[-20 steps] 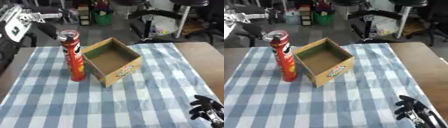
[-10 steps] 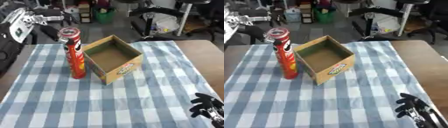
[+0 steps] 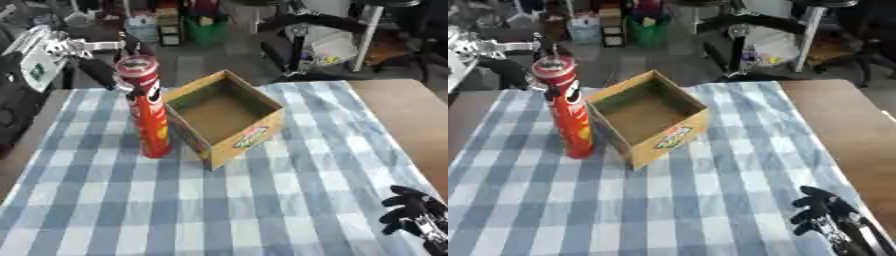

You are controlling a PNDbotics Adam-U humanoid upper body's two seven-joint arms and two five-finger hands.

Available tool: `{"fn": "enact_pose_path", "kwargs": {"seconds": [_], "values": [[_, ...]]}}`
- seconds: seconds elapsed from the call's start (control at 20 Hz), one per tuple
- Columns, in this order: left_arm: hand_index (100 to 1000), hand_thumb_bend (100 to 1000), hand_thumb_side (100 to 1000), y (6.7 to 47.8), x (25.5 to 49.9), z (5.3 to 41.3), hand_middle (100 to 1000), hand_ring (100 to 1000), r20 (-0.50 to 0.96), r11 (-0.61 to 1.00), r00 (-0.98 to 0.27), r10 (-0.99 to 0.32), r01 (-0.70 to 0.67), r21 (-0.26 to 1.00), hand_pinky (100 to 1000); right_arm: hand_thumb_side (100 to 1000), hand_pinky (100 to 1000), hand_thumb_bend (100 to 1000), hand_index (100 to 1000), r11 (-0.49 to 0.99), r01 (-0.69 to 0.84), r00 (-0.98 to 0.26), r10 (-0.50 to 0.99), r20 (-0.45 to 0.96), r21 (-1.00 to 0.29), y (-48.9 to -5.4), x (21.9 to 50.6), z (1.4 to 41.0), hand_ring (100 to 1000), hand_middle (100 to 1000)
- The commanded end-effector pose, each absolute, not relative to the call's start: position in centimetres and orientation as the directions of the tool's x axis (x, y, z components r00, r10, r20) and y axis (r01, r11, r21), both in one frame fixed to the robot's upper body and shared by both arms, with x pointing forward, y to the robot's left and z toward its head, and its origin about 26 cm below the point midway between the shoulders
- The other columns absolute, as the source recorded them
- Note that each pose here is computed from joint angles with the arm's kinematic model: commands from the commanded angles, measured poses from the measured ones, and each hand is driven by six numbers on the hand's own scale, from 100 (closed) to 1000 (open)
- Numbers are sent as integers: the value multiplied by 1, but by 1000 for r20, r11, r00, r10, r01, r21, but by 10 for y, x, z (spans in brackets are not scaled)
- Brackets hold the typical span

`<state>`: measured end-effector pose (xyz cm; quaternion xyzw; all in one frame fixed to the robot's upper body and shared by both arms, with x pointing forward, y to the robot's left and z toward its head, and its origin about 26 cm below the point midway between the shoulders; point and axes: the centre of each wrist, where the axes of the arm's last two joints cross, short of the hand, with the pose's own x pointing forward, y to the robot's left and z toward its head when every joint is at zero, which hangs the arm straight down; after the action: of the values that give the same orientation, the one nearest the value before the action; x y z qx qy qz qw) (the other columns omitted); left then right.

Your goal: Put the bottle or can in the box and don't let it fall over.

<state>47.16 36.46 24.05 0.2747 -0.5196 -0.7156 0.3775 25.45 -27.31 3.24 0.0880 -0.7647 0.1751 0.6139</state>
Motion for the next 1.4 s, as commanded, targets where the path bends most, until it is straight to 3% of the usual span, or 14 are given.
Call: {"fn": "enact_pose_path", "kwargs": {"seconds": [0.05, 0.45, 0.6, 0.65, 0.7, 0.8, 1.1, 1.4], "values": [[864, 524, 631, 369, 471, 250, 763, 715, -115, -545, -789, -604, 304, 781, 533, 605, 498, 100, 827, 918, -357, -253, 84, 964, -174, -275, 257, 39, 578, 643], [855, 472, 611, 372, 471, 244, 744, 691, -106, -549, -789, -605, 317, 774, 512, 605, 498, 100, 827, 917, -358, -254, 84, 963, -174, -274, 258, 40, 578, 643], [818, 305, 561, 373, 471, 243, 673, 616, -99, -538, -785, -612, 322, 779, 436, 605, 498, 100, 827, 917, -359, -255, 83, 963, -174, -274, 258, 40, 578, 643], [818, 305, 561, 373, 471, 244, 673, 616, -97, -534, -783, -615, 323, 781, 436, 605, 498, 100, 827, 917, -358, -255, 83, 963, -174, -274, 258, 40, 578, 643], [793, 169, 478, 373, 471, 245, 624, 553, -95, -529, -781, -618, 322, 785, 358, 605, 499, 100, 827, 917, -358, -255, 83, 963, -174, -274, 258, 40, 578, 643], [759, 100, 368, 373, 470, 247, 574, 491, -90, -516, -777, -622, 321, 794, 279, 605, 499, 100, 827, 917, -358, -254, 83, 964, -174, -274, 258, 40, 578, 643], [689, 100, 215, 373, 468, 257, 473, 400, -77, -477, -775, -627, 305, 824, 149, 606, 499, 100, 827, 918, -357, -254, 82, 964, -173, -274, 258, 40, 578, 643], [678, 100, 206, 375, 462, 289, 455, 379, -100, -426, -762, -639, 243, 872, 100, 605, 500, 100, 828, 919, -356, -252, 82, 964, -171, -275, 258, 40, 579, 644]]}}
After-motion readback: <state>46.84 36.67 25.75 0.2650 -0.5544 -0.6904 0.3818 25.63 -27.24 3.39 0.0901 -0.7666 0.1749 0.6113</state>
